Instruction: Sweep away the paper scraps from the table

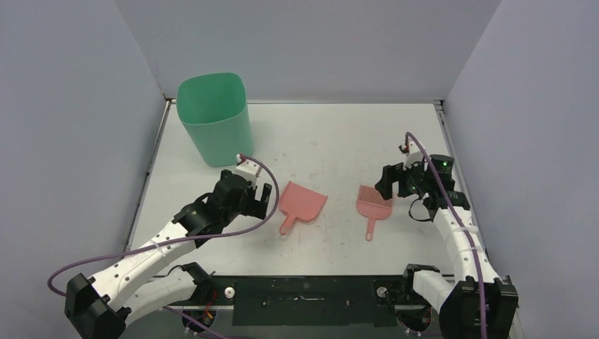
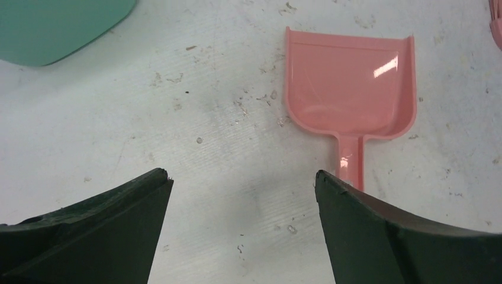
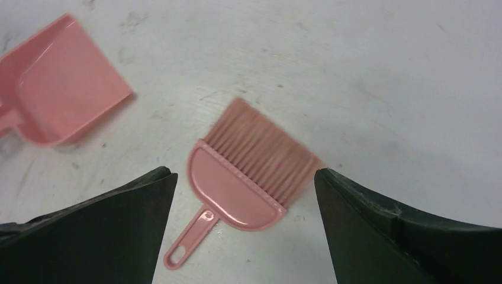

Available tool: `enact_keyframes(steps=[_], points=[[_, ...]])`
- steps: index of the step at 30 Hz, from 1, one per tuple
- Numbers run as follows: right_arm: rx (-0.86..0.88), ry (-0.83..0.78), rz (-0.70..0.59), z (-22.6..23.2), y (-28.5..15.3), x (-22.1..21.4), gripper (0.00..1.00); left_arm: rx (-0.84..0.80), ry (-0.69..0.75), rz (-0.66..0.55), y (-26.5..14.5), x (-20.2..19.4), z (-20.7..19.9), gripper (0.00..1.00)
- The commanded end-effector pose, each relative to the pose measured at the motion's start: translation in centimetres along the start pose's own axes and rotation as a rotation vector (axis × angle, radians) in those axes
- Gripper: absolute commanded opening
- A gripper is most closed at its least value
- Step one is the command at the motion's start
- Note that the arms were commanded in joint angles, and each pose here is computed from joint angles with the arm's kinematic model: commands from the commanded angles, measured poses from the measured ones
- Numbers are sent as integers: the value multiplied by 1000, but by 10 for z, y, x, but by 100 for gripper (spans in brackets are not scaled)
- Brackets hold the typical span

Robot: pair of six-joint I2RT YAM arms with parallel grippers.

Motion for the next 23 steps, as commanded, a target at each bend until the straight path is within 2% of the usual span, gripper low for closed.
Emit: enact_keyframes(steps=[1,5,7,17,23], points=[[-243,249,-231,-37,-17,18,90,26,-96,-185,-8,33,8,92],[-434,350,-213,-60,-29,21,90,79,-129,-218,-13,37,18,94],[-486,347,-204,-67,-33,21,90,64,-140,-225,-15,36,18,95],[-381,198,-317,-42,-49,36,90,93,-166,-262,-21,34,26,97],[-399,217,-311,-47,-54,33,90,78,-166,-251,-20,31,24,96]])
Point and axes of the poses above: each gripper's point midway between its finger pads, its own y axis out along the fingers, its own z axis along the line the jaws close on, x = y × z, the point moved 4 cm from there along -y, back along the fingers, and after that the axes turned 7 degrees about -y, right-handed, at the moved point
